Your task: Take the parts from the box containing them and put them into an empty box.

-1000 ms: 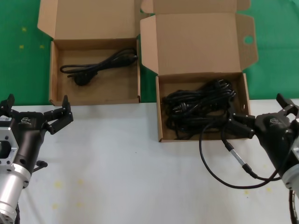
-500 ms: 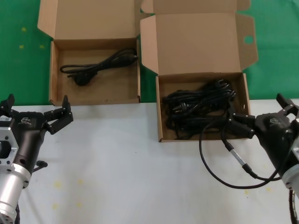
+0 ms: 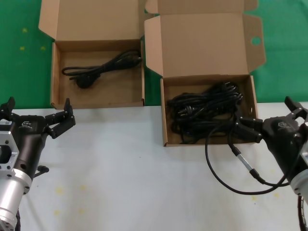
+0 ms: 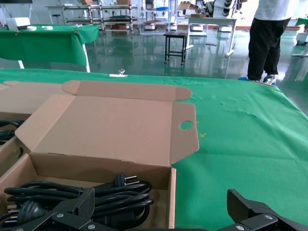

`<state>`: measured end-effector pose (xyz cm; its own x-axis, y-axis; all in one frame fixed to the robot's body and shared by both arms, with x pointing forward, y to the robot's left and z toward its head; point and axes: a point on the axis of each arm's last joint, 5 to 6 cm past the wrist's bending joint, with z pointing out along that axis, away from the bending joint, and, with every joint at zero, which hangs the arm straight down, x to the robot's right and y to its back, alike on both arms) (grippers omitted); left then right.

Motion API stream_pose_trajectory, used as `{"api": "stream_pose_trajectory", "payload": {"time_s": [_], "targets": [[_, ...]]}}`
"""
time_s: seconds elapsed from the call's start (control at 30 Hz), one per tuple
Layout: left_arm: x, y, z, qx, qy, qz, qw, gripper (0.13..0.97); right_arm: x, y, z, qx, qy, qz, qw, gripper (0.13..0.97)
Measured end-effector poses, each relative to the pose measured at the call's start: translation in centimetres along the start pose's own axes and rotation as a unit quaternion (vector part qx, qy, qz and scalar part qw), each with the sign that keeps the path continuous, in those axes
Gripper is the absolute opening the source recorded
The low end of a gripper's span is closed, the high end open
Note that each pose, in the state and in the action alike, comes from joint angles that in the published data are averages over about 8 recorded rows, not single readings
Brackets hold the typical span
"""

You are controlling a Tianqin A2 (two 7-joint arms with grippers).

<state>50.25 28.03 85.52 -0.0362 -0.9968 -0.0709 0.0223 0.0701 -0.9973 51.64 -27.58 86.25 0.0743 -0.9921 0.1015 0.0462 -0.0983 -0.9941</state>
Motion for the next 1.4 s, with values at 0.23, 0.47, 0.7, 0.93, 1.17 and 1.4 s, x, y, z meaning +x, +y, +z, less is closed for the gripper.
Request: {"api": "stream_pose_trajectory", "payload": {"time_s": [0.23,0.47,0.7,0.93,1.17,1.4], "targets": [[0.0,0.0,0.0,0.0,0.0,0.0,1.0,0.966,0.0,0.0,0.0,0.0,0.0,0.0,1.0,0.966],[0.0,0.0,0.0,0.0,0.0,0.0,1.0,0.966,0.0,0.0,0.0,0.0,0.0,0.0,1.0,0.966],[0.0,0.0,0.0,0.0,0.0,0.0,1.0,0.966,0.0,0.0,0.0,0.0,0.0,0.0,1.0,0.966],[0.0,0.0,0.0,0.0,0.0,0.0,1.0,0.966,0.0,0.0,0.0,0.0,0.0,0.0,1.0,0.966],[0.0,0.0,0.0,0.0,0.0,0.0,1.0,0.966,0.0,0.0,0.0,0.0,0.0,0.0,1.0,0.966],[0.0,0.0,0.0,0.0,0.0,0.0,1.0,0.966,0.0,0.0,0.0,0.0,0.0,0.0,1.0,0.966]]}}
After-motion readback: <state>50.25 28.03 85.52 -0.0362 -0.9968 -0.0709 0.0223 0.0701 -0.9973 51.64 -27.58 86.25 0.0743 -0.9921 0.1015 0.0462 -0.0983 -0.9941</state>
